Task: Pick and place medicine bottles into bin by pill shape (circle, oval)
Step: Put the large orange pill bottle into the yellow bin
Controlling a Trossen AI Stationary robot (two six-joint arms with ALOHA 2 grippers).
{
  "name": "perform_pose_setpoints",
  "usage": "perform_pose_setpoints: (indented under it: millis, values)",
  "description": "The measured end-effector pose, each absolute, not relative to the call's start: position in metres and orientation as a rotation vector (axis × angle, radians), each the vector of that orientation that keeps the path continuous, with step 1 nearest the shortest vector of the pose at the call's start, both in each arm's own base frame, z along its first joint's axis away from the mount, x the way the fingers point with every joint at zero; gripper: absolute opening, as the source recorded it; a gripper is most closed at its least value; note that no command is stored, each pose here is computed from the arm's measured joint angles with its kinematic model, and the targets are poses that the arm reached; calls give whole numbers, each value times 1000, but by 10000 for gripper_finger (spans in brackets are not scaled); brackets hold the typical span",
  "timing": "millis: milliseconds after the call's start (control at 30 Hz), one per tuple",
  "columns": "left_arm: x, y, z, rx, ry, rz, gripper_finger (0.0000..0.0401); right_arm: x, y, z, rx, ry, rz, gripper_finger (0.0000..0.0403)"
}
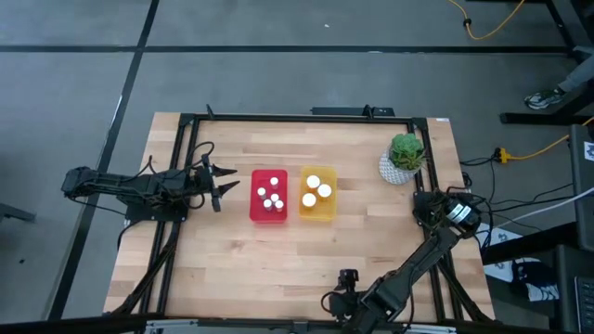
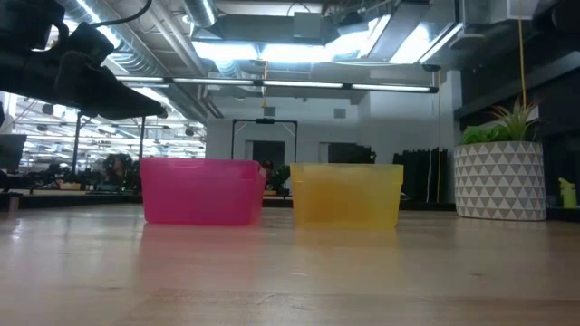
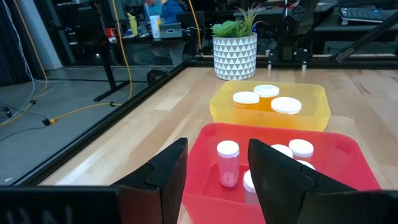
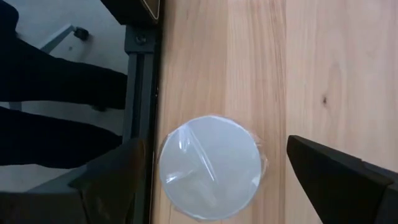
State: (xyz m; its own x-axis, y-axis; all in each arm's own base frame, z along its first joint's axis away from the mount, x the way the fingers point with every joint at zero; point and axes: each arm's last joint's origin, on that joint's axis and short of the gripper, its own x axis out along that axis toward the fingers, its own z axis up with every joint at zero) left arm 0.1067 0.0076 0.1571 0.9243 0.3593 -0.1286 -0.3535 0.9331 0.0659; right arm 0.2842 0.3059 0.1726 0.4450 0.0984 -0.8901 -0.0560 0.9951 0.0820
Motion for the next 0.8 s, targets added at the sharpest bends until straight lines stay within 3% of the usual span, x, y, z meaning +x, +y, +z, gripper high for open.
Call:
perform_pose_setpoints:
  millis: [567, 800]
  values:
    - [107, 8, 157, 42, 140, 366, 161, 287, 304, 173, 69, 1089, 57, 391]
    - [107, 8, 157, 42, 140, 366, 161, 287, 304, 173, 68, 1089, 56, 347]
